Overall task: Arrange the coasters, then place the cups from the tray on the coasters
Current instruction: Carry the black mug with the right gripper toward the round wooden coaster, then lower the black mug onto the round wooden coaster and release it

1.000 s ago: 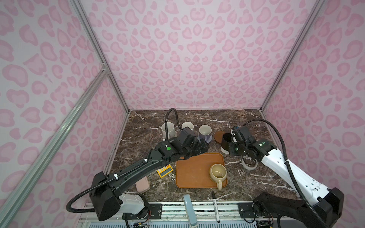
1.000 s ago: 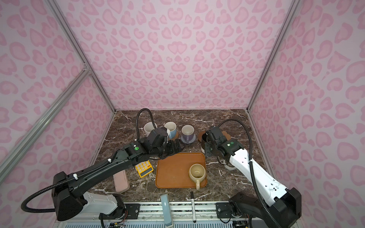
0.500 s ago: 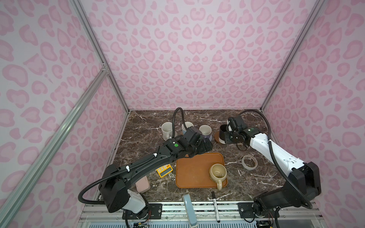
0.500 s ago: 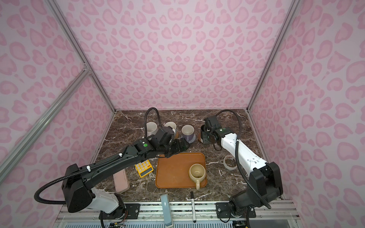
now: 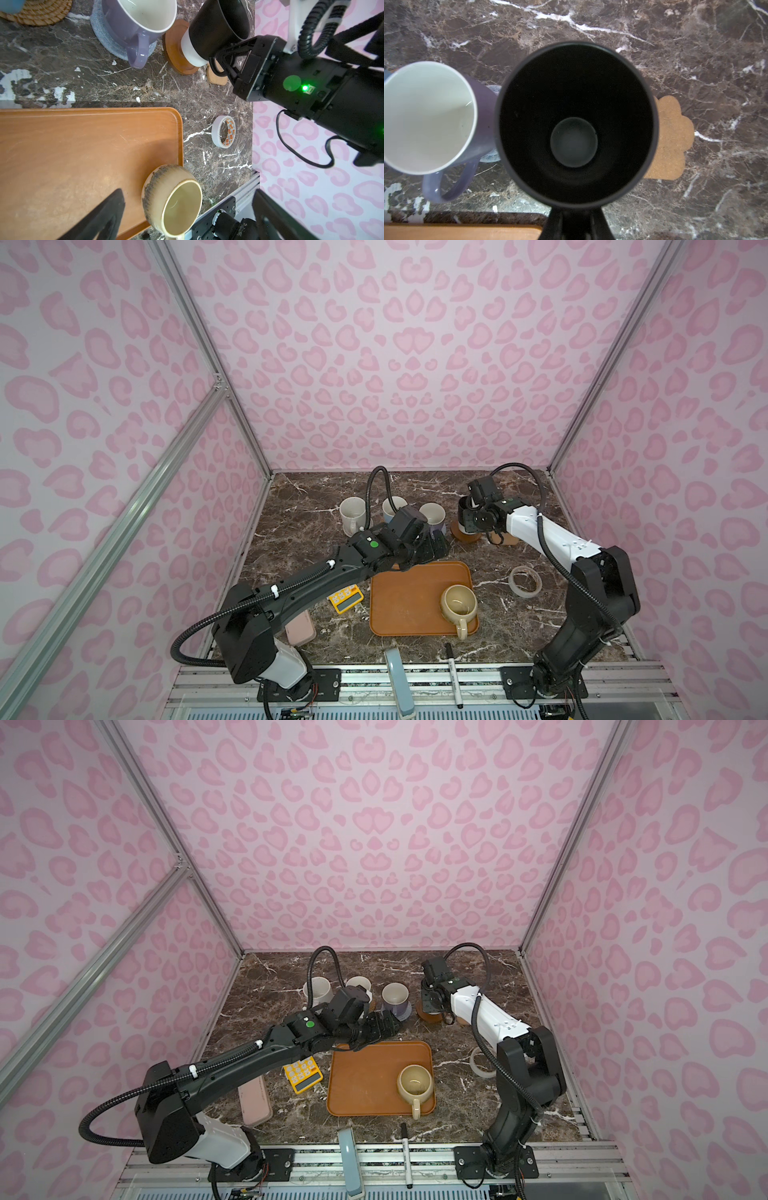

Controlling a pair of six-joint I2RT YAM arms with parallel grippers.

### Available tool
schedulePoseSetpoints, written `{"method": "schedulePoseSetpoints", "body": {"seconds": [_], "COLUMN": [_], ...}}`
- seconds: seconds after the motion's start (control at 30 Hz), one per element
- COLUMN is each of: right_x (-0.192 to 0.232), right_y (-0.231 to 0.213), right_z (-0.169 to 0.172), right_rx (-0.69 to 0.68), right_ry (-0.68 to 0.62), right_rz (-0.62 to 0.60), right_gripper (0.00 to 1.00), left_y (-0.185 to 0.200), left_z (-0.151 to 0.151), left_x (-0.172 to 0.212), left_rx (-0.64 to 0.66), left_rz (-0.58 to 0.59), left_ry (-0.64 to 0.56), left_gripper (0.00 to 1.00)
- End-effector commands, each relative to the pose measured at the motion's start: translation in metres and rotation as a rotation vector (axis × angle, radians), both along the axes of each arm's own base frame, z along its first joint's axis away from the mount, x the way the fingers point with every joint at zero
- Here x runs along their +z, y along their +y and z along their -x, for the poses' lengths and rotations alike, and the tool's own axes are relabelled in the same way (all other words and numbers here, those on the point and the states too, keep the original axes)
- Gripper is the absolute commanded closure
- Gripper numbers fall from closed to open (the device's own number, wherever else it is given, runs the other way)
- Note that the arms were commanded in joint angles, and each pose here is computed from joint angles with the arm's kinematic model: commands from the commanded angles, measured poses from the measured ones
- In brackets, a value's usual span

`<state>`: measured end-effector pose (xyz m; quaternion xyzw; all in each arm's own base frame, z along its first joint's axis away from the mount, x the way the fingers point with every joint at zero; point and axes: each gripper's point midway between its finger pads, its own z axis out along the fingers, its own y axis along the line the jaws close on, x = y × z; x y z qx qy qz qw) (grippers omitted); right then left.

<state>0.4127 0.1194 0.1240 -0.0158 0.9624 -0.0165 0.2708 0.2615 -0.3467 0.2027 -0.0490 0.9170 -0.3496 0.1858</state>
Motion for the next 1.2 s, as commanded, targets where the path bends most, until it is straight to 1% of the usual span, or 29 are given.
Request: {"method": "schedulePoseSetpoints", "body": {"seconds": [0.0,0.17,0.4,0.6,0.73,0.87,1.0,1.1,1.17], "right_x": [0.004,-0.007,-0.024,-0.034,-0.038,-0.040,-0.047,-0.055,-0.058], "right_y": [0.001,-0.001,0.004,0.001,-0.003,-0.003,-0.003,-0.003,-0.004], "right_z": [-0.017,-0.020,-0.016,0.002,0.014,0.019,0.021,0.024,0.025], "right_rx": [-0.015,-0.020,-0.020,-0.032,-0.056,-0.060,-0.060,-0.063,-0.067], "right_ry": [-0.066,-0.057,-0.039,-0.025,-0.020,-0.012,0.005,0.028,0.038], "right_rz": [0.004,0.022,0.001,0.033,0.024,0.010,0.028,0.026,0.028], "right_gripper": [1.00,1.00,1.00,1.00,1.00,1.00,1.00,0.89,0.87], "left_y": [-0.004,-0.003,0.000,-0.002,-0.004,-0.006,-0.006,-0.007,-0.007], "left_z": [-0.003,-0.002,0.000,0.000,0.001,0.002,0.003,0.004,0.004], "left_x": [0.002,0.000,-0.002,0.000,0.003,0.006,0.004,0.004,0.005], "left_rx": [-0.006,-0.001,0.010,0.012,0.005,0.003,0.004,0.003,0.003], "left_rz": [0.016,0.020,0.027,0.033,0.033,0.035,0.031,0.032,0.034], "left_ry": [-0.013,-0.011,-0.006,-0.008,-0.008,-0.016,-0.013,-0.013,-0.015], "left_gripper": [0.02,0.02,0.02,0.02,0.02,0.02,0.02,0.02,0.02]}}
